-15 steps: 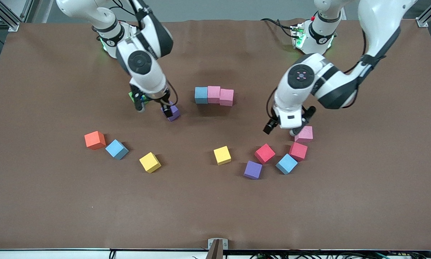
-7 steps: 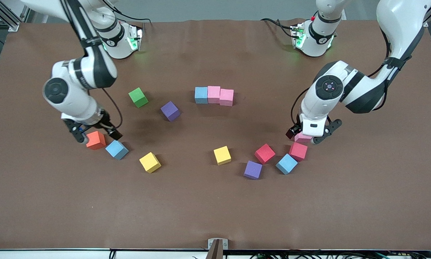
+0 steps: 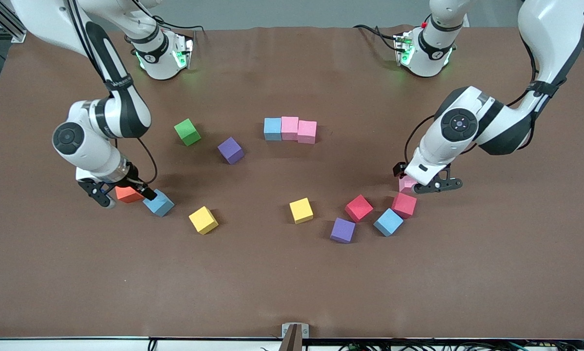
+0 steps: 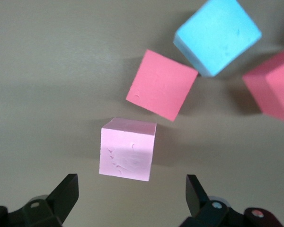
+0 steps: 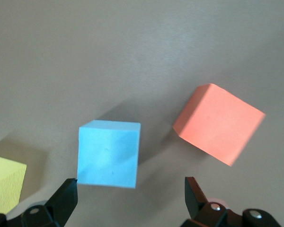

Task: Arrange 11 blocks into digit 3
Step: 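Grasp a blue cube with the right gripper while the left gripper grasps pink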

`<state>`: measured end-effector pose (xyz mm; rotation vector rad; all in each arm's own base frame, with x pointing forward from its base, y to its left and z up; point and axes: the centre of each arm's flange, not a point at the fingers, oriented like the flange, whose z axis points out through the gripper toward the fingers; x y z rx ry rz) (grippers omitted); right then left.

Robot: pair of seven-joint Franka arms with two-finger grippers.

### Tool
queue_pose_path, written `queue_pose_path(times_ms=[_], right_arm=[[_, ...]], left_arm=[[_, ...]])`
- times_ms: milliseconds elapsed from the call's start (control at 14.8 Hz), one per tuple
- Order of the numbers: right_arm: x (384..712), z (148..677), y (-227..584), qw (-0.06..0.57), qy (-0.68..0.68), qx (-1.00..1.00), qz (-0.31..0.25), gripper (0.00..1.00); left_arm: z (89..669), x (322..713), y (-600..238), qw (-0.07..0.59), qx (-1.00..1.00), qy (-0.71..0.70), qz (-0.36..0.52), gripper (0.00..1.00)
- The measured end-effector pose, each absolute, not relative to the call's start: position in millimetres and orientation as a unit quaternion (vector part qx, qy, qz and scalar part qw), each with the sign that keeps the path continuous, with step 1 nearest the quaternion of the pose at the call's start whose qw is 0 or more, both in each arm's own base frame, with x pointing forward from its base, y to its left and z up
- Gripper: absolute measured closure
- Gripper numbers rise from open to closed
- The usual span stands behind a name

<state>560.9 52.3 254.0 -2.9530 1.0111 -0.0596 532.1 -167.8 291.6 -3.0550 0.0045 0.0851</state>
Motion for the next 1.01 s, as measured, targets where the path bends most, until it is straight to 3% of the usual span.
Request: queue_pose_path(times_ms=[541,1014], right_arm=[[584.2,233.6,55.8,0.015,0.32,-0.947,-0.04,0.0],[589.3,205.9,63.2,0.008,0.314,-0.949,-0.023,0.0]], left_arm=[[250.9,510.7,-163.8,0.037,-0.996,0.076,0.018,0.0],[229.7,515.8,-149.3,0.032,-0.996,0.084,0.021,0.0]])
